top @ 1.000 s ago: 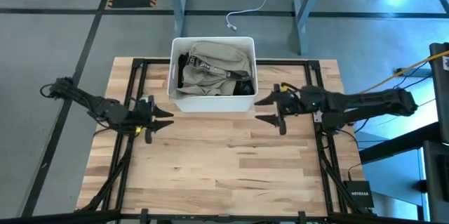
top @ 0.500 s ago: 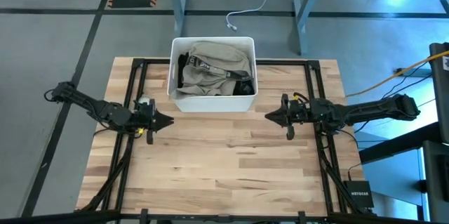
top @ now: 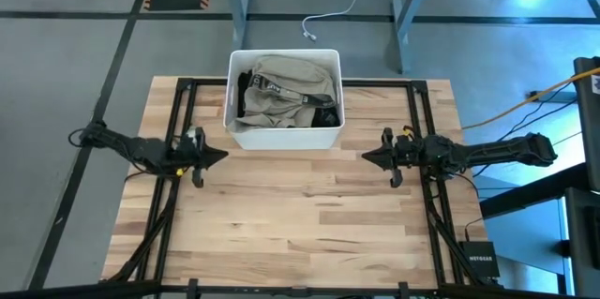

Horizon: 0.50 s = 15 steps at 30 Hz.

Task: Sort clothes
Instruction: Return to Home Position

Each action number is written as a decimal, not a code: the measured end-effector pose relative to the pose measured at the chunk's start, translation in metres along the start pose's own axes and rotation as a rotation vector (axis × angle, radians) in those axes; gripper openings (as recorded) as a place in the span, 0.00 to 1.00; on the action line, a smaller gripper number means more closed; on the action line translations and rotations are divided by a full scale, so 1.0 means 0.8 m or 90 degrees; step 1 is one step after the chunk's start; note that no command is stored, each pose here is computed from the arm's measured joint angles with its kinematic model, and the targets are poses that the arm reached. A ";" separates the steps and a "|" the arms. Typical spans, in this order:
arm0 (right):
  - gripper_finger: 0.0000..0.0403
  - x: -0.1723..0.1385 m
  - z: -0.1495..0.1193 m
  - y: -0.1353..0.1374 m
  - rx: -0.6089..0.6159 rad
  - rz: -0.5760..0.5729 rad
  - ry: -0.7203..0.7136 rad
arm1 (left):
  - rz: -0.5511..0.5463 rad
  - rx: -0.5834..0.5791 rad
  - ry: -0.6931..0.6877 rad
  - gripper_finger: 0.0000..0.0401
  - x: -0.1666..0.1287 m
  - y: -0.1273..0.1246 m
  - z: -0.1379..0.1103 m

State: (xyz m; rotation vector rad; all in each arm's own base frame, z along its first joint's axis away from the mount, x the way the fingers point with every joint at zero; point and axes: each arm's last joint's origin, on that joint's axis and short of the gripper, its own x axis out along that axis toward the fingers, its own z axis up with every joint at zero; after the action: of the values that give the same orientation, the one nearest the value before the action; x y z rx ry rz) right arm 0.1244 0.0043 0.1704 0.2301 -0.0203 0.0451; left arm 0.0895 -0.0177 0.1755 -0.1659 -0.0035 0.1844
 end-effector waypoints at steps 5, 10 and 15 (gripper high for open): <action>0.05 0.000 0.001 0.001 0.003 0.021 0.000 | -0.069 0.032 0.017 0.00 0.004 0.003 -0.001; 0.02 0.000 0.000 0.003 0.019 0.056 0.012 | -0.055 0.037 0.022 0.00 0.006 0.010 0.000; 0.02 0.000 -0.001 0.004 0.018 0.075 0.018 | -0.026 0.043 0.018 0.00 0.008 0.017 0.001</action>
State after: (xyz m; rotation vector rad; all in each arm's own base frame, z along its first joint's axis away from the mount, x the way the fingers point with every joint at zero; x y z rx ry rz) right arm 0.1240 0.0078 0.1704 0.2569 -0.0042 0.1653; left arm 0.0935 -0.0029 0.1737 -0.1007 0.0278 0.1411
